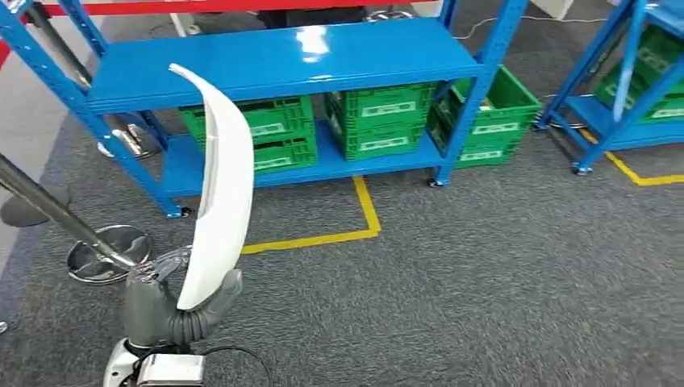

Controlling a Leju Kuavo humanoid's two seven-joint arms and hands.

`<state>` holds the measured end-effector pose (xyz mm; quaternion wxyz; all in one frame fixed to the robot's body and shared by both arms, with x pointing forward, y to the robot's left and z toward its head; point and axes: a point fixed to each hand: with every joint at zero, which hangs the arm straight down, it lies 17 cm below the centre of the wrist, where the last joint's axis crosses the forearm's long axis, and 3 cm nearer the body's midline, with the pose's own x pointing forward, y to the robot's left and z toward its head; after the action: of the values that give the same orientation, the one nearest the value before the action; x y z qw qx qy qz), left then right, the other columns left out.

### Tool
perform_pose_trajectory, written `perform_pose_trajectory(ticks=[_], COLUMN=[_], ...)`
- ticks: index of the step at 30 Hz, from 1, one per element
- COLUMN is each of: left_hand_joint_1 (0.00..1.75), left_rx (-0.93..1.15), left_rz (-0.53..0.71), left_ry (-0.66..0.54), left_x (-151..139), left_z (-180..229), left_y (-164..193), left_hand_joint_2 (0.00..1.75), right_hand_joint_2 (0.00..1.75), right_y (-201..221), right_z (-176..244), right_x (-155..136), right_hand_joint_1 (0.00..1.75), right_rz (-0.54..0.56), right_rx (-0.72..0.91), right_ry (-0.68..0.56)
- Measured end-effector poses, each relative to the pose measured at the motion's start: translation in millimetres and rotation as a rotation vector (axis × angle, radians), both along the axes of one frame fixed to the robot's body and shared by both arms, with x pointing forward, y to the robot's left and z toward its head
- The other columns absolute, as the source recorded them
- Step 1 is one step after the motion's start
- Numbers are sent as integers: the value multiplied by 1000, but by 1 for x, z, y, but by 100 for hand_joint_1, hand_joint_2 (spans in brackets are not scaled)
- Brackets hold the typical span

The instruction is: Take the parts from the cabinet and place them on the table.

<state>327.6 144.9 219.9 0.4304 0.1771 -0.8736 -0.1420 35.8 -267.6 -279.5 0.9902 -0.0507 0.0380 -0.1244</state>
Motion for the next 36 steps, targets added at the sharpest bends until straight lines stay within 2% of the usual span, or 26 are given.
perform_pose_trajectory(ticks=[6,16,22,36], left_hand_joint_1=[175,175,175,175], left_rx=[-12,-17,-65,-130], left_rz=[-7,-15,-56,-57], left_ry=[6,8,39,60], left_x=[2,3,4,14], left_z=[-1,-4,-8,-6], left_y=[-2,-1,-1,17], left_hand_joint_2=[175,175,175,175], right_hand_joint_2=[175,175,175,175], right_y=[0,0,0,-4], right_z=[0,0,0,-1], right_x=[-9,-2,-9,-13], right_hand_joint_1=[0,0,0,0], right_rz=[4,8,17,26], right_rx=[1,5,0,-22], right_ry=[19,19,29,40])
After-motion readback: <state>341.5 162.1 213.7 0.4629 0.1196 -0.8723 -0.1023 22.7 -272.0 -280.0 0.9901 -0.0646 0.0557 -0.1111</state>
